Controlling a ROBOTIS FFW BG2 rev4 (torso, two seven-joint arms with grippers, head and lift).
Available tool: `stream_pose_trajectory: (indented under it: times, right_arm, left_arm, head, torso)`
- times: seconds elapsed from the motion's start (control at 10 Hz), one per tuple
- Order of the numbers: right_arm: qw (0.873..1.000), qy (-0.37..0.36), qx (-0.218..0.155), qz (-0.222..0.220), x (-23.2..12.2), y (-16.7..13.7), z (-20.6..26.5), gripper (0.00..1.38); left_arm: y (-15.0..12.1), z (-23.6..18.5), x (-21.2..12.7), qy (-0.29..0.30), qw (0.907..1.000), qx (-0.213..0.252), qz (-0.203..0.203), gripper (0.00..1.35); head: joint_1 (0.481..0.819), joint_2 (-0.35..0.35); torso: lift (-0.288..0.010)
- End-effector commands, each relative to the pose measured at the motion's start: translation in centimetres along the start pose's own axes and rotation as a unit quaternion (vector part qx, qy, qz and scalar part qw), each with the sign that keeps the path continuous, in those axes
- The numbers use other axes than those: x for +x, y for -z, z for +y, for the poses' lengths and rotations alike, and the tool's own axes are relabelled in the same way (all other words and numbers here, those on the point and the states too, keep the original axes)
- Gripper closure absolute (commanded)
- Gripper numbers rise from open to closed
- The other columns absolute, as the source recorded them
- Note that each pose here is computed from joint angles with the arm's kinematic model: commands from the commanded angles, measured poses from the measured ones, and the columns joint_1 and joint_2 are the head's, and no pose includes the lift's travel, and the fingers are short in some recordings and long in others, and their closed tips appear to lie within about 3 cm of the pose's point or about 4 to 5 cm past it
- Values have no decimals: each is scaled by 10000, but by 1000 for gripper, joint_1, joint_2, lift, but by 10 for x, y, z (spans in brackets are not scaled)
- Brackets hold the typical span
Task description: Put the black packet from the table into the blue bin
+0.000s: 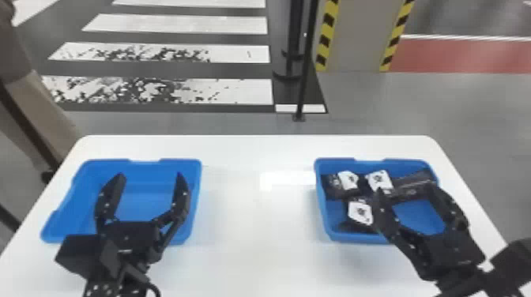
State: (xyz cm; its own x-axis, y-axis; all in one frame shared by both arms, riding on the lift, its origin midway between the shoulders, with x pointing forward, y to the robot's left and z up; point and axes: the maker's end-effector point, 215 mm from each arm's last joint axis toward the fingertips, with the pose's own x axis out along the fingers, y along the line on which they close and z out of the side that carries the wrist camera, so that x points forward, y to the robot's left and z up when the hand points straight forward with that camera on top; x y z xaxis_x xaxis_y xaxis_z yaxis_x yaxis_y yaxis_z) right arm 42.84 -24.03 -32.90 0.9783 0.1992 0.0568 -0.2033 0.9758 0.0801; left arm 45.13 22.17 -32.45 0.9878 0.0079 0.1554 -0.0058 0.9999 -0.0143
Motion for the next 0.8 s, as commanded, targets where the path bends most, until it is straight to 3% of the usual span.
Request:
stream_pose_trajectory:
  times: [0.0,0.7]
  right_arm:
    - [10000,-5,-3,0,1,0,1,130]
    - [10000,-28,2,27,1,1,2,130]
  left_arm:
    - [0,0,0,0,10000,0,0,101]
    - [1,-1,-1,12,10000,1,14,101]
  head:
    - [695,-24]
    - [695,-23]
  torso:
    - [-110]
    - [-110]
